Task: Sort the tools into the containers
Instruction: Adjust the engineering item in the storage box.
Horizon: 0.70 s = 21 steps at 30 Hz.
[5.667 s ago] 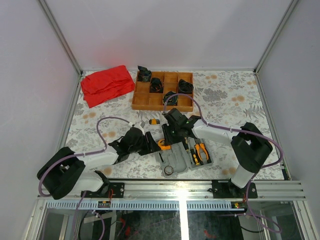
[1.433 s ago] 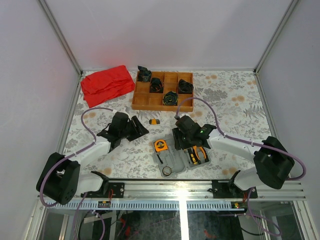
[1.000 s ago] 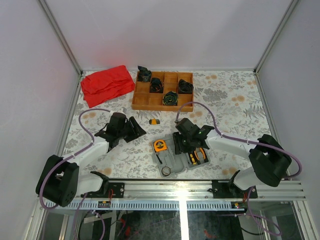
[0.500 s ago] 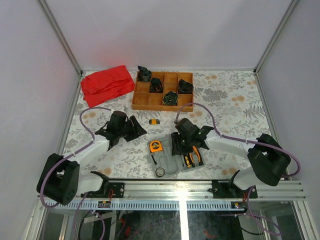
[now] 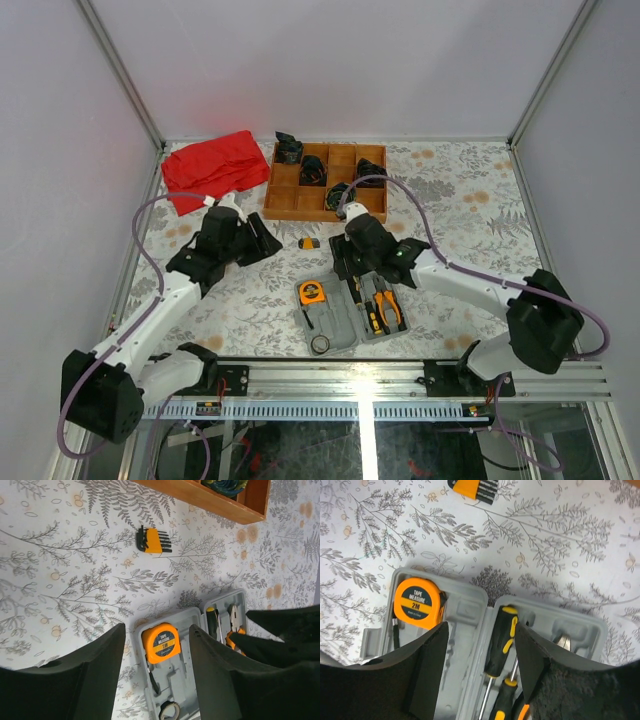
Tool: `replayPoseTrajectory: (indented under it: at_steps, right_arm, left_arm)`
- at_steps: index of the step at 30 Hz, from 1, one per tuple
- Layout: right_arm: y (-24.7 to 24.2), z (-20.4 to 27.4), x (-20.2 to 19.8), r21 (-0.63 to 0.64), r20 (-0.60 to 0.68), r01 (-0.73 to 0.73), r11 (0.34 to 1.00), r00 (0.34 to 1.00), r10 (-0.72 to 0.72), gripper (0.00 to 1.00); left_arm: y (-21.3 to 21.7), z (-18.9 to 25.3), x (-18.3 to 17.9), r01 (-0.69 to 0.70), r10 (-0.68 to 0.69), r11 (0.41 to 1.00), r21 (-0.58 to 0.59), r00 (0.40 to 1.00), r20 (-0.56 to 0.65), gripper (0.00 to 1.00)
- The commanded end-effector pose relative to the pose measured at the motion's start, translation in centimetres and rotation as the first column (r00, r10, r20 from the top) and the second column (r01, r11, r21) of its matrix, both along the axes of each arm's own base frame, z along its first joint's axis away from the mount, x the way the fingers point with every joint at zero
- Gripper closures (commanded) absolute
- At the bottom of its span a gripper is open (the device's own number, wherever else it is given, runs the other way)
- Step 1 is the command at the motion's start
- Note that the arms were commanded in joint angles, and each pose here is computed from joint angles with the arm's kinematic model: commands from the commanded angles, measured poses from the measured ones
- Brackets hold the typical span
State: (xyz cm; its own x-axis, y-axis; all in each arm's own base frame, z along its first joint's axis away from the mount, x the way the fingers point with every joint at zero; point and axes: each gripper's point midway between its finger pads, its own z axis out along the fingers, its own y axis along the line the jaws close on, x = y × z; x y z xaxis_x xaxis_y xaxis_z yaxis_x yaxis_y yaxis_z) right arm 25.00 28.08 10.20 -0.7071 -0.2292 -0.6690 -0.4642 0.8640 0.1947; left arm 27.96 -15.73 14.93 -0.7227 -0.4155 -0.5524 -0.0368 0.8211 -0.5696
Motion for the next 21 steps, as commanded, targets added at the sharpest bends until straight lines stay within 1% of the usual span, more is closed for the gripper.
replayPoseTrajectory:
  at_steps: [1,6,8,11,16,21]
  right_arm:
    - [2.4,2.3,2.6,-0.028,0.09,-0.109,0.994,0.99,0.111,0.37]
    - [4.2,1.7,3.5,-0.085,0.045,-0.197,0.977,0.979,0.201,0.37]
    - [4.6,0.0,3.1,-0.121,-0.024,-0.25,0.961,0.968,0.249,0.38]
    - [4.3,-1.4,2.2,-0.155,-0.077,-0.312,0.937,0.95,0.303,0.39]
    - [1.8,-3.2,1.2,-0.24,-0.124,-0.302,0.923,0.952,0.279,0.4]
    - [1.6,-4.5,0.1,-0.224,-0.175,-0.315,0.922,0.944,0.28,0.39]
  left_arm:
    - [1.9,0.3,-0.9,-0.007,0.007,0.997,0.083,1.0,-0.005,0.47]
    - [1.8,-0.6,-1.6,0.007,-0.005,0.997,0.072,0.999,-0.035,0.47]
    - [1.8,-0.9,-1.8,0.01,-0.007,0.998,0.069,0.999,-0.045,0.47]
    - [1.8,-1.1,-2.0,0.008,-0.005,0.998,0.063,0.999,-0.048,0.47]
    - [1.7,-1.0,-2.2,0.011,-0.008,0.999,0.053,0.999,-0.047,0.46]
    - [1.5,-1.1,-2.0,0.02,-0.017,0.998,0.052,0.998,-0.055,0.47]
